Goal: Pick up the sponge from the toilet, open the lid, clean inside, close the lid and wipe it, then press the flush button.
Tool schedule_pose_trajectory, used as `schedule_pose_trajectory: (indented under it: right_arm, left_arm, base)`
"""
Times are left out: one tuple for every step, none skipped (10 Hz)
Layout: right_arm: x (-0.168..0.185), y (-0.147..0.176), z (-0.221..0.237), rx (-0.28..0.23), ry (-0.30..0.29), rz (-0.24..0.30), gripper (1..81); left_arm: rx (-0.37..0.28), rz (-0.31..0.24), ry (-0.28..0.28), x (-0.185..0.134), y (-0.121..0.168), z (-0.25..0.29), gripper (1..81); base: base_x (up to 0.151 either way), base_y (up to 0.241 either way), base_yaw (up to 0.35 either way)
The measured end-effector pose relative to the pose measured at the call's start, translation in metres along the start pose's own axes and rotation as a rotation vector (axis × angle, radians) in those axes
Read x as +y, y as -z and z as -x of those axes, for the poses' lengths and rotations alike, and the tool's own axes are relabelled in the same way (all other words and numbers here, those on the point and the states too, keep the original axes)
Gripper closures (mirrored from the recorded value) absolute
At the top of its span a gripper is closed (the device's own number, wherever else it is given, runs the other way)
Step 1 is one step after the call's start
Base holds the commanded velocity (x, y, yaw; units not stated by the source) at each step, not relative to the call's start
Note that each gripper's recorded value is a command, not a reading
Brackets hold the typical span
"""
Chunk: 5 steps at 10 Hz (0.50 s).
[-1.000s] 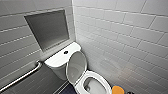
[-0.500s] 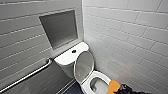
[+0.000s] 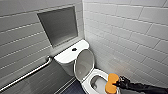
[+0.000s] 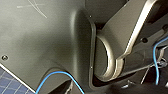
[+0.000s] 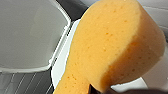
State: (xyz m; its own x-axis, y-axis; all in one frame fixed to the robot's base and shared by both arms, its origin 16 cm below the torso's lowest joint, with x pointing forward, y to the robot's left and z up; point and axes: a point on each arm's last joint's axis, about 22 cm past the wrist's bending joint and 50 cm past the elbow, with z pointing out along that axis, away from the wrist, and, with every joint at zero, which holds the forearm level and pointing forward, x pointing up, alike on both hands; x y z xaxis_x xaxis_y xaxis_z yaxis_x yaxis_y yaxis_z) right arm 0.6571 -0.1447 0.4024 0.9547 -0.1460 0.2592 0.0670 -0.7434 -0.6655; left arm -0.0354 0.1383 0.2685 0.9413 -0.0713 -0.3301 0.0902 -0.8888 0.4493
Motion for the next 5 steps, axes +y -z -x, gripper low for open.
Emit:
schedule_pose_trajectory:
  right_arm:
    - [0.001, -0.022, 0.009, -0.025, -0.016, -0.006, 81.1]
    - [0.007, -0.035, 0.024, -0.061, -0.029, 0.006, 81.1]
    - [0.017, -0.042, 0.023, -0.068, -0.034, 0.03, 81.1]
    - [0.02, -0.046, 0.012, -0.056, -0.031, 0.044, 81.1]
    - [0.009, -0.058, 0.0, -0.046, -0.02, 0.042, 81.1]
  left_arm:
    - [-0.037, 0.0, 0.019, 0.0, -0.001, 0.019, 1.0]
    - [-0.062, 0.001, 0.032, 0.002, -0.002, 0.035, 1.0]
    - [-0.072, 0.004, 0.038, 0.003, -0.002, 0.042, 1.0]
    - [-0.075, 0.004, 0.04, 0.004, -0.002, 0.043, 1.0]
    - [-0.073, 0.01, 0.04, 0.008, -0.004, 0.043, 1.0]
  base:
    - [0.0, 0.0, 0.0]
    - [0.0, 0.0, 0.0]
    - [0.0, 0.0, 0.0]
    - [0.0, 0.0, 0.0]
    - [0.0, 0.0, 0.0]
